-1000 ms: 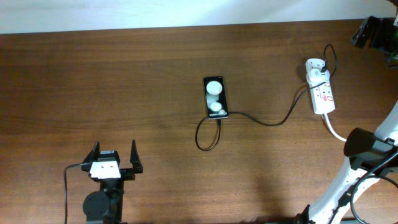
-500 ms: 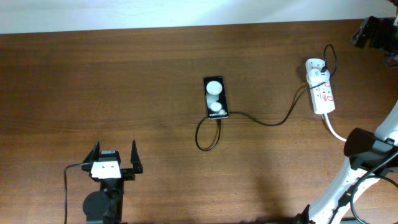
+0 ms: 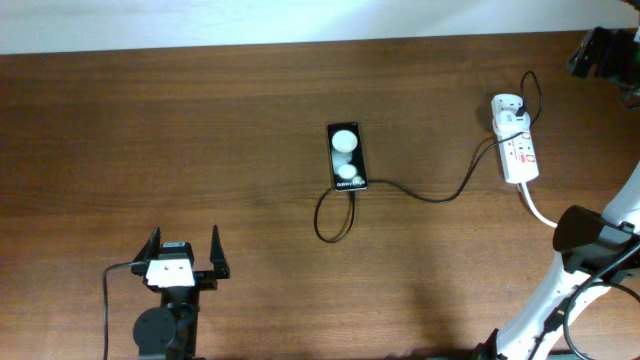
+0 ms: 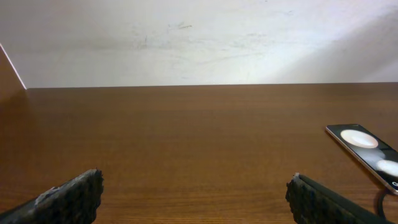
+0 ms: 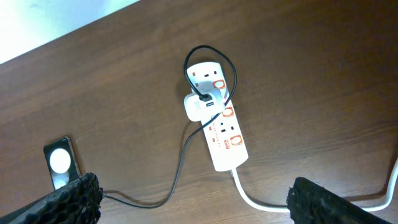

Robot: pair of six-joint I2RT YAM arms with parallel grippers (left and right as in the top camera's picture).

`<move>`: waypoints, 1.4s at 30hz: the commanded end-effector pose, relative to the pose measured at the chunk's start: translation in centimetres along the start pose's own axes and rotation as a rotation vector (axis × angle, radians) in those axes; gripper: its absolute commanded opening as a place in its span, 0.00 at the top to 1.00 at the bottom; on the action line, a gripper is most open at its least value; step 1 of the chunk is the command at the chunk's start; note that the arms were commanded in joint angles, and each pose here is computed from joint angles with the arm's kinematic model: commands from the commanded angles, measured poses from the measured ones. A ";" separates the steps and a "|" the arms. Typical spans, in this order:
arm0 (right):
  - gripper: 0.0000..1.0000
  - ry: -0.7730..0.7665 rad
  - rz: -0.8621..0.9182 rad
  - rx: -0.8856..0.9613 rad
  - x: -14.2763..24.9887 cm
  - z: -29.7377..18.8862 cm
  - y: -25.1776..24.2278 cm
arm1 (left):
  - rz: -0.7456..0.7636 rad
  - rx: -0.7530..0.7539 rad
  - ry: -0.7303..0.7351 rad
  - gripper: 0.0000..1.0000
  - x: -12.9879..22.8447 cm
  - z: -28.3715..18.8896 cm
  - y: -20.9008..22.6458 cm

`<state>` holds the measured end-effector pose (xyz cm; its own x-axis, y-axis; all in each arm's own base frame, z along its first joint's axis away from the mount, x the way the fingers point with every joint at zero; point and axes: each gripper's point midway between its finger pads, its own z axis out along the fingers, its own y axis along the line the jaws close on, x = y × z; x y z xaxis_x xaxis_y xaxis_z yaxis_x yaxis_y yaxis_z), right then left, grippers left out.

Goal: Plug charger to phone and switch on socket

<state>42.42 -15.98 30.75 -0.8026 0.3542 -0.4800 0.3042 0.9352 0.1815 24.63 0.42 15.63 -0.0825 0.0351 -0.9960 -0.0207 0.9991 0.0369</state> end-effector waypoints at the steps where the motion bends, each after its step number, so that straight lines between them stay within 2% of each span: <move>1: 0.01 -0.046 -0.003 -0.076 -0.9 -0.6 1.4 | 0.018 0.017 -0.002 0.01 0.0 0.0 -0.2; 6: 0.01 -0.127 -0.047 -0.121 -1.8 0.4 2.8 | 0.018 0.017 -0.002 0.01 0.0 0.0 -0.2; 11: 0.01 -0.219 -0.112 -0.181 0.9 1.9 5.0 | 0.018 0.017 -0.002 0.01 0.0 0.0 -0.2; 13: 0.01 -0.334 -0.182 -0.235 0.8 0.8 7.5 | 0.018 0.017 -0.002 0.01 0.0 0.0 -0.2; 17: 0.01 -0.675 -0.369 -0.337 2.3 -3.3 13.7 | 0.018 0.017 -0.002 0.01 0.0 0.0 -0.2; 20: 0.01 -0.821 -0.432 -0.379 6.7 -4.0 15.1 | 0.018 0.017 -0.002 0.01 0.0 0.0 -0.2; 29: 0.01 -1.062 -0.475 -0.393 16.6 -6.3 13.3 | 0.018 0.017 -0.002 0.01 0.0 0.0 -0.2; 38: 0.01 -1.174 -0.481 -0.393 21.7 -6.5 12.0 | 0.018 0.017 -0.002 0.01 0.0 0.0 -0.2; 42: 0.01 -1.200 -0.470 -0.413 23.9 -5.1 11.8 | 0.018 0.017 -0.002 0.01 0.0 0.0 -0.2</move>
<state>24.55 3.50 26.90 0.2086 -0.0367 -0.9773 -0.2255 0.9706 -0.0846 24.61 0.25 15.73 -0.0784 0.0385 -0.9962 -0.0099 0.9992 0.0393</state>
